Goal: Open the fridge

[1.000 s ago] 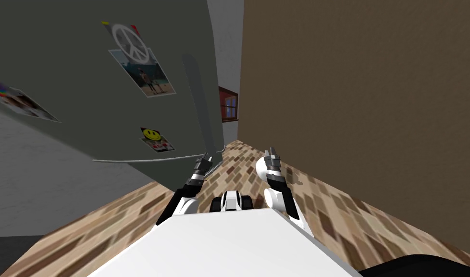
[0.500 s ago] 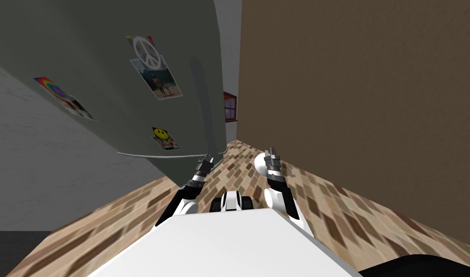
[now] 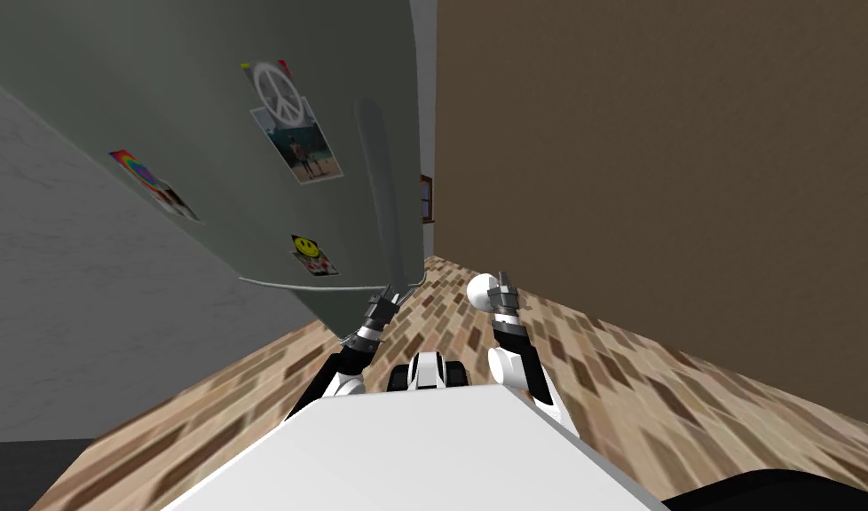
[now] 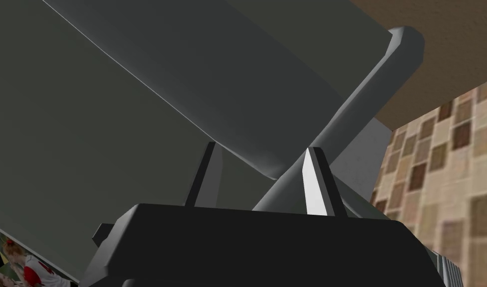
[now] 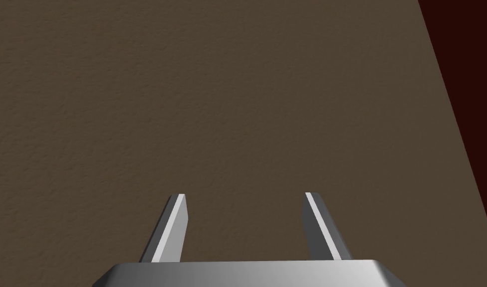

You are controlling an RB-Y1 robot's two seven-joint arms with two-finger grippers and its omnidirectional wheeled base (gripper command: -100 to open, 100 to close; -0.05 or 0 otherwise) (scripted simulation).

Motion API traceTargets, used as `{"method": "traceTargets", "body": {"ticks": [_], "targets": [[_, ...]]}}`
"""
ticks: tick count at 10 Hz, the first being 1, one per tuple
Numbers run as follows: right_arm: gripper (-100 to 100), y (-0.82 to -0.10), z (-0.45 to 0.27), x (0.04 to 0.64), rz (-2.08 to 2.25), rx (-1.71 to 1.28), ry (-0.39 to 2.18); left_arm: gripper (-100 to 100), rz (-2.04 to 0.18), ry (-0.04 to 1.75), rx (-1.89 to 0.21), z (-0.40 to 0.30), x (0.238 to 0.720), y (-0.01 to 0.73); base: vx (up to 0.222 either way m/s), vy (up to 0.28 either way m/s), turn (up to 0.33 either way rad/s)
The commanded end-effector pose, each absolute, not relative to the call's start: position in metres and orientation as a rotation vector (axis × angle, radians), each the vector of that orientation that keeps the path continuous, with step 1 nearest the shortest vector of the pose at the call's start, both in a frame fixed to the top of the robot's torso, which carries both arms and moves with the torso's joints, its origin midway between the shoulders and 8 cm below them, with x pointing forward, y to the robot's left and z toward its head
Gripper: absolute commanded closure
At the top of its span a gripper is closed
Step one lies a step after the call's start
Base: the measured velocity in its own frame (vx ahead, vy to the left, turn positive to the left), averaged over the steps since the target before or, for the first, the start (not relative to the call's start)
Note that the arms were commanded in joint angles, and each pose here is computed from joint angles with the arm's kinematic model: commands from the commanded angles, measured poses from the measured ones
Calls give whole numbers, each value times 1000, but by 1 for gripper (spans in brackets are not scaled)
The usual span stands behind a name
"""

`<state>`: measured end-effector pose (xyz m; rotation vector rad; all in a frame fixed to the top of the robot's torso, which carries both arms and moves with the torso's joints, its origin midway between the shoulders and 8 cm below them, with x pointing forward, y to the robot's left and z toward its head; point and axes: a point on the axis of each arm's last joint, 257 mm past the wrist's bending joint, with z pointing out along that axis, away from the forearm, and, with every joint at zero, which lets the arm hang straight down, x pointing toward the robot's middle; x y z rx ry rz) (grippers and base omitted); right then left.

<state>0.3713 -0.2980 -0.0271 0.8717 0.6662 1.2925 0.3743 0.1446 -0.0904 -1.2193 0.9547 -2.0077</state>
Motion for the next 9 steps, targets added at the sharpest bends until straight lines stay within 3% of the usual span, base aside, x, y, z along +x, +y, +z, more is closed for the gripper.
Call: {"method": "traceTargets", "body": {"ticks": [1,5,6,9], "targets": [[0,-298,-27,371,1293,872,666,100,-2065,968,-1174,-77,366,133,-253,158,-147],[0,-298,-27,371,1293,872,666,100,-2107,999,-1156,-74,357,121,-209,146,-103],[0,-298,-27,371,1292,872,666,-100,-2091,1035,-1186,-80,352,122,-51,53,81],[0,-298,-27,371,1292,872,666,-100,-2105,1042,-1179,-67,344,121,66,-35,61]]}}
